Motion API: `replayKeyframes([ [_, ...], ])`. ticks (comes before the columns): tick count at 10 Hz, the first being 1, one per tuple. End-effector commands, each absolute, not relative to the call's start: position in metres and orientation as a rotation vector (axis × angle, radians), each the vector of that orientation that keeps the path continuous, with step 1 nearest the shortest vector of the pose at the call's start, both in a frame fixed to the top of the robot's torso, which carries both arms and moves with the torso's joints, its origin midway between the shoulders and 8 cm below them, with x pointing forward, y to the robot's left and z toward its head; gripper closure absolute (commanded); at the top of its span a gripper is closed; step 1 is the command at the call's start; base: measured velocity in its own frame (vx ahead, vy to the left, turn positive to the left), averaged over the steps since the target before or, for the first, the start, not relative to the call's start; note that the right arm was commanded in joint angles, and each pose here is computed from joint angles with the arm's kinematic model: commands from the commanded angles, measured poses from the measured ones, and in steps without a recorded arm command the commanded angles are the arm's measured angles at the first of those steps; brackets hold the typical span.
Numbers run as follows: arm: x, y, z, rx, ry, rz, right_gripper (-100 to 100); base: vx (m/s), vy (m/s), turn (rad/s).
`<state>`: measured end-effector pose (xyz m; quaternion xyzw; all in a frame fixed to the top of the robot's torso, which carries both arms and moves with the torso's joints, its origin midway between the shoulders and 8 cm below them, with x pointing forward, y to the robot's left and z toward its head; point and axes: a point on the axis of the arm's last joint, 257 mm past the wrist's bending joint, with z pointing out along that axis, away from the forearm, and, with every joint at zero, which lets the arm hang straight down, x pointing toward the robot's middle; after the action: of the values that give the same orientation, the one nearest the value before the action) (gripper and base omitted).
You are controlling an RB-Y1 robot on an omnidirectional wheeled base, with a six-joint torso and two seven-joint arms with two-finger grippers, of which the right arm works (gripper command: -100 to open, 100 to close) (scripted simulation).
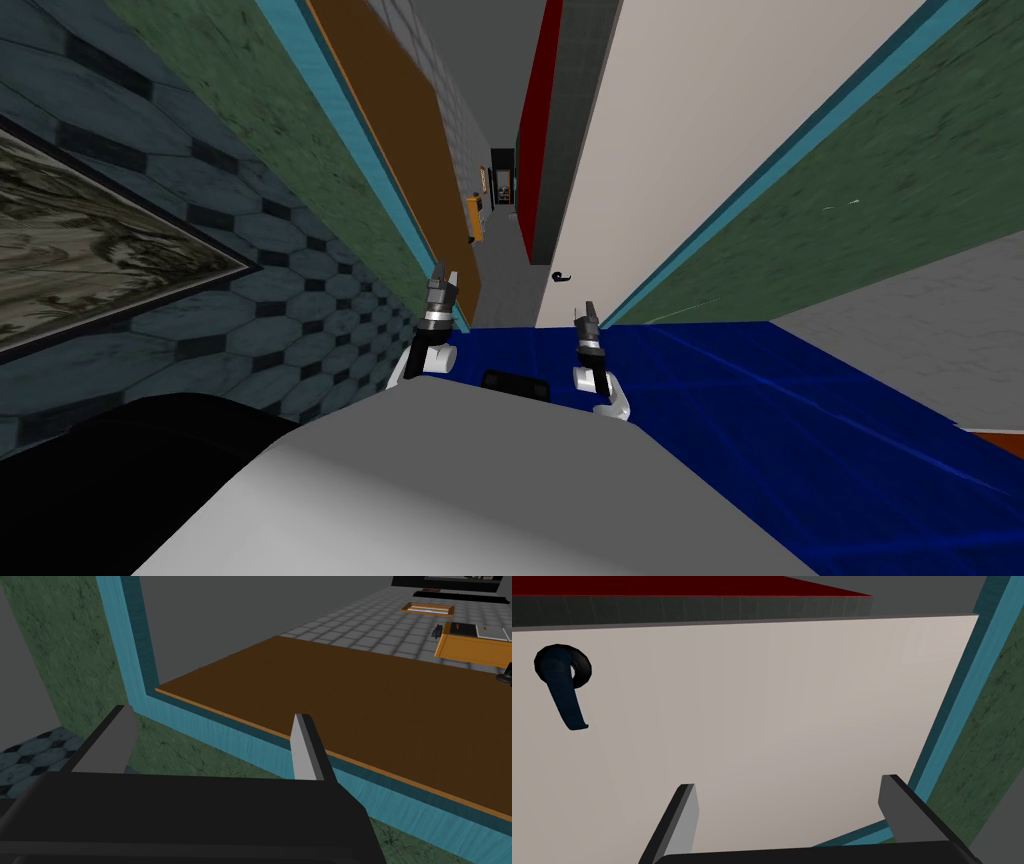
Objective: Push the door open
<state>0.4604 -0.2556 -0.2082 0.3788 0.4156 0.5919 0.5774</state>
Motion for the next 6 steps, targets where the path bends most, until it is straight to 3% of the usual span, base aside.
replayKeyframes([
  [1,0.463,-0.256,-0.223,0.903,1.0,1.382,-100,0.084,-0.031,0.006],
  [6,0.472,-0.251,-0.26,0.943,1.069,1.376,-100,0.077,-0.033,0.003],
])
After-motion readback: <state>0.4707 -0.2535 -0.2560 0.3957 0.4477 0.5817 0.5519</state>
